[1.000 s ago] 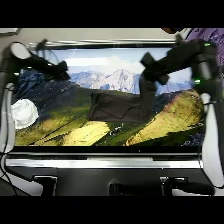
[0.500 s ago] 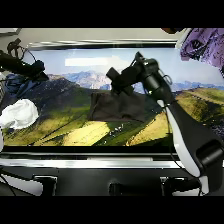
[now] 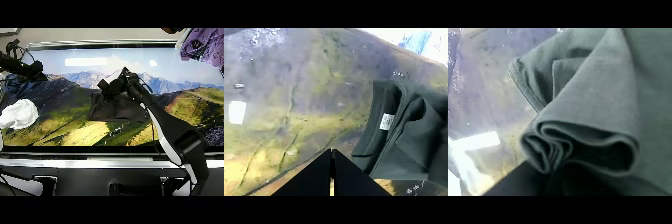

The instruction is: Fold the clothes and pants, and hang the long-sleeved shirts on hangers.

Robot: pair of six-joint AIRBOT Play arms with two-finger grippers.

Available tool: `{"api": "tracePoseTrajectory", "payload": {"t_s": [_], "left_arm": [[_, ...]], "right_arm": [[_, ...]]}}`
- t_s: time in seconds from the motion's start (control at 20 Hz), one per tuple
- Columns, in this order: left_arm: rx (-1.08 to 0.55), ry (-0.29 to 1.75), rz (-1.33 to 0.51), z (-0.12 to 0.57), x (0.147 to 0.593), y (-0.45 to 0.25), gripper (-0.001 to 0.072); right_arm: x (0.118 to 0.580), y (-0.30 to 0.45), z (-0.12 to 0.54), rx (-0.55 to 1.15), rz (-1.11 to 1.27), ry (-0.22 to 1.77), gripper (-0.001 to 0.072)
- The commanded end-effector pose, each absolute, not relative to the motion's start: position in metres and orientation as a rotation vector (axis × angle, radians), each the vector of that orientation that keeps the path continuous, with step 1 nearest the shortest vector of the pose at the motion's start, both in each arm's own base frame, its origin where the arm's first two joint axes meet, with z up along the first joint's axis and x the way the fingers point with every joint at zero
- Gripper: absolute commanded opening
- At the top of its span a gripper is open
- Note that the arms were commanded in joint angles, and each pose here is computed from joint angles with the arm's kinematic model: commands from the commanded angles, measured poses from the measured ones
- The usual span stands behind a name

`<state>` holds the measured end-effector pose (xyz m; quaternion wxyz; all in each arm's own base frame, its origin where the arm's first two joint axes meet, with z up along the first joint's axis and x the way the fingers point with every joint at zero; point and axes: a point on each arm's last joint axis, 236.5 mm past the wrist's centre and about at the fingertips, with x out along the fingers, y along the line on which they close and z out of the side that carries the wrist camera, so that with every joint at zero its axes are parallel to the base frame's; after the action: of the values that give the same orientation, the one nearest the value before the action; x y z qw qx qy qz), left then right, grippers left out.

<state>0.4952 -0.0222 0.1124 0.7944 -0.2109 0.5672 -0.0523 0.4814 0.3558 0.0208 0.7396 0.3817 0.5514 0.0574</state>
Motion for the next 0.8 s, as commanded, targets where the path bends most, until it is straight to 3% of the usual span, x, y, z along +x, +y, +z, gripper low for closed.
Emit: {"api": "tracePoseTrajectory", "payload": {"t_s": [0.0,0.1,0.3,0.55,0.75], "left_arm": [[-0.454,1.233,-0.111,0.109,0.493,-0.022,0.0019],[-0.455,1.24,-0.11,0.108,0.491,-0.022,0.0019],[-0.454,1.24,-0.111,0.109,0.491,-0.022,0.0019],[-0.451,1.225,-0.113,0.116,0.489,-0.022,0.0019],[-0.45,1.217,-0.114,0.12,0.488,-0.022,0.0019]], "right_arm": [[0.487,0.372,0.024,0.818,0.233,1.18,0.0292],[0.477,0.37,0.038,0.745,0.311,1.189,0.0499],[0.483,0.298,0.096,0.652,0.336,1.135,0.0525],[0.489,0.104,0.111,0.541,0.227,1.16,0.0543],[0.465,0.04,0.052,0.814,0.329,1.237,0.0543]]}}
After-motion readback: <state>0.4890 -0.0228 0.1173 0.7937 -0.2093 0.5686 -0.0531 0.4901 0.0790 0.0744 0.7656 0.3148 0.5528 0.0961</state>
